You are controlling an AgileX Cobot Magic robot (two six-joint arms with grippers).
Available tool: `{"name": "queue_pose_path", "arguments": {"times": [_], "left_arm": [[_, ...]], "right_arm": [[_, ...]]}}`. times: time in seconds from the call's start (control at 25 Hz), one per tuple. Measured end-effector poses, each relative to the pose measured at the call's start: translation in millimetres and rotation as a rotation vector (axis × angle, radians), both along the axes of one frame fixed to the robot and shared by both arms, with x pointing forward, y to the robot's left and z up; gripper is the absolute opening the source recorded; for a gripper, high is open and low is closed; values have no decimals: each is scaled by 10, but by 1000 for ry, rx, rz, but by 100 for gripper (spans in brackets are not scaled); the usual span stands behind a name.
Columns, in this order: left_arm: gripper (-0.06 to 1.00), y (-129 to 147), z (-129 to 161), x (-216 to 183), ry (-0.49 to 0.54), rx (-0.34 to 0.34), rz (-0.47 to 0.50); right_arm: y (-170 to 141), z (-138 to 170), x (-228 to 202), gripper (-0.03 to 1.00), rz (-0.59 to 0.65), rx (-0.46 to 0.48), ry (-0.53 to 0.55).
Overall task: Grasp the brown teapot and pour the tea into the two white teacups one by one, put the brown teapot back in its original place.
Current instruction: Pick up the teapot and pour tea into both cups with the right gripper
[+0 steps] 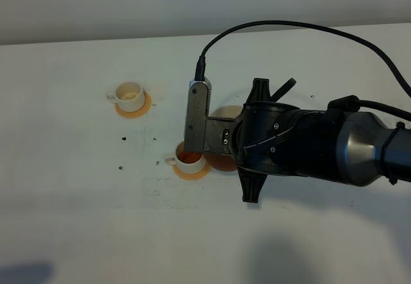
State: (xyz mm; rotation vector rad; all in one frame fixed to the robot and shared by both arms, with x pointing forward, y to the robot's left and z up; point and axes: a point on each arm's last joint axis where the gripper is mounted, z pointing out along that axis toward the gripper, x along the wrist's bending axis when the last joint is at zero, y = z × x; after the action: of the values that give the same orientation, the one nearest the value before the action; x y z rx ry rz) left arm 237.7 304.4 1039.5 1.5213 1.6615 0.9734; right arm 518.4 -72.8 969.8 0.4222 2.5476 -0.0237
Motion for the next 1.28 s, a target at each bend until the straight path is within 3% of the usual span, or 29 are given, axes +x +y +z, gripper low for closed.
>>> {"name": "queue_pose_path", "arguments": {"times": [1.28], "left_arm": [[35,0,0,0,0,0,0]], "right_arm": [[19,12,-22,9,45,-52,-15]]}}
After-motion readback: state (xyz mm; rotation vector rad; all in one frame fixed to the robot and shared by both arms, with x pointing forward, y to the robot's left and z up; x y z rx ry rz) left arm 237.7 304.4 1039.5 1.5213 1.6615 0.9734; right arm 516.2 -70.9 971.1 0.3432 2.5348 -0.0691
